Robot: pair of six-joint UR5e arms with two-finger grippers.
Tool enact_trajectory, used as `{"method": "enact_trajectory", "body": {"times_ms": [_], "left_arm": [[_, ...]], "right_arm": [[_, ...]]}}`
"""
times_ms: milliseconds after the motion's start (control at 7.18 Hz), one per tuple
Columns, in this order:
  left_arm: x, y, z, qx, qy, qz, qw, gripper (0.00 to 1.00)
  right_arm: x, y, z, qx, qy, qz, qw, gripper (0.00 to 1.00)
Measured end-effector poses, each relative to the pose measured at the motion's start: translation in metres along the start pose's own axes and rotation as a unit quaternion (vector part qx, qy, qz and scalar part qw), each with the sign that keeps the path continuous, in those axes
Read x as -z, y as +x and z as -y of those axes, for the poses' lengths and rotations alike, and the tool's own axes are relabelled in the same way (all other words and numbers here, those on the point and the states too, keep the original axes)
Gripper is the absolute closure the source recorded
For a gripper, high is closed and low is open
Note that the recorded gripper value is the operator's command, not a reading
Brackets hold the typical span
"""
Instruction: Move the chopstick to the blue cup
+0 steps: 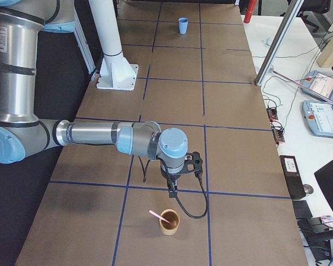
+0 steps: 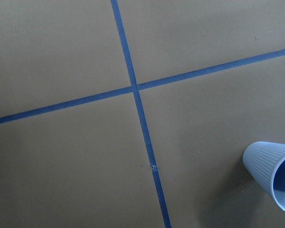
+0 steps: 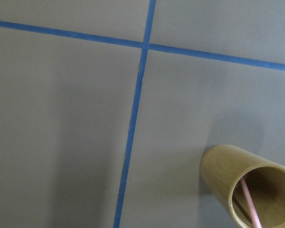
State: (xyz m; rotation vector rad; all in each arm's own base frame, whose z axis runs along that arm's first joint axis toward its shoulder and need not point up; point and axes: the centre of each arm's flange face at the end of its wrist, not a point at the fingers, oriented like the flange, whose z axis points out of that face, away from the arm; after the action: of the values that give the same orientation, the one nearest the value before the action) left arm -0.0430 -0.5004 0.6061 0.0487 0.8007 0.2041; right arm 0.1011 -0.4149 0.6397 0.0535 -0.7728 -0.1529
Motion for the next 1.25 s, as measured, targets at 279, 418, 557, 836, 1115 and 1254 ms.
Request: {"method": "enact_trajectory", "body": {"times_ms": [279,418,557,836,1115,1254], "left_arm": [[0.001,0.002,0.000,-0.001,0.005,-0.005,1.0000,0.00],[0.002,0.003,0.000,-0.003,0.007,-0.005,1.0000,0.00],[0.003,0.004,0.000,-0.004,0.008,-0.005,0.9999,0.00],[0.003,0.005,0.002,-0.005,0.010,-0.008,0.9999,0.00],[0.004,0.007,-0.005,-0.021,0.023,-0.006,0.9995,0.00],[0.000,0.004,-0.014,-0.031,0.034,-0.004,0.9989,0.00]], "right_arm": [[-0.005,-0.004,0.002,0.007,-0.005,-0.001,1.0000,0.00],[-0.006,-0.005,0.003,0.008,-0.006,-0.001,0.9999,0.00],[-0.006,-0.006,0.003,0.008,-0.006,0.001,0.9999,0.00],[-0.006,-0.006,0.003,0.008,-0.006,0.002,0.9999,0.00],[-0.005,-0.007,0.003,0.010,-0.005,0.002,0.9999,0.00],[-0.004,-0.008,0.004,0.011,-0.004,0.002,0.9999,0.00]]}}
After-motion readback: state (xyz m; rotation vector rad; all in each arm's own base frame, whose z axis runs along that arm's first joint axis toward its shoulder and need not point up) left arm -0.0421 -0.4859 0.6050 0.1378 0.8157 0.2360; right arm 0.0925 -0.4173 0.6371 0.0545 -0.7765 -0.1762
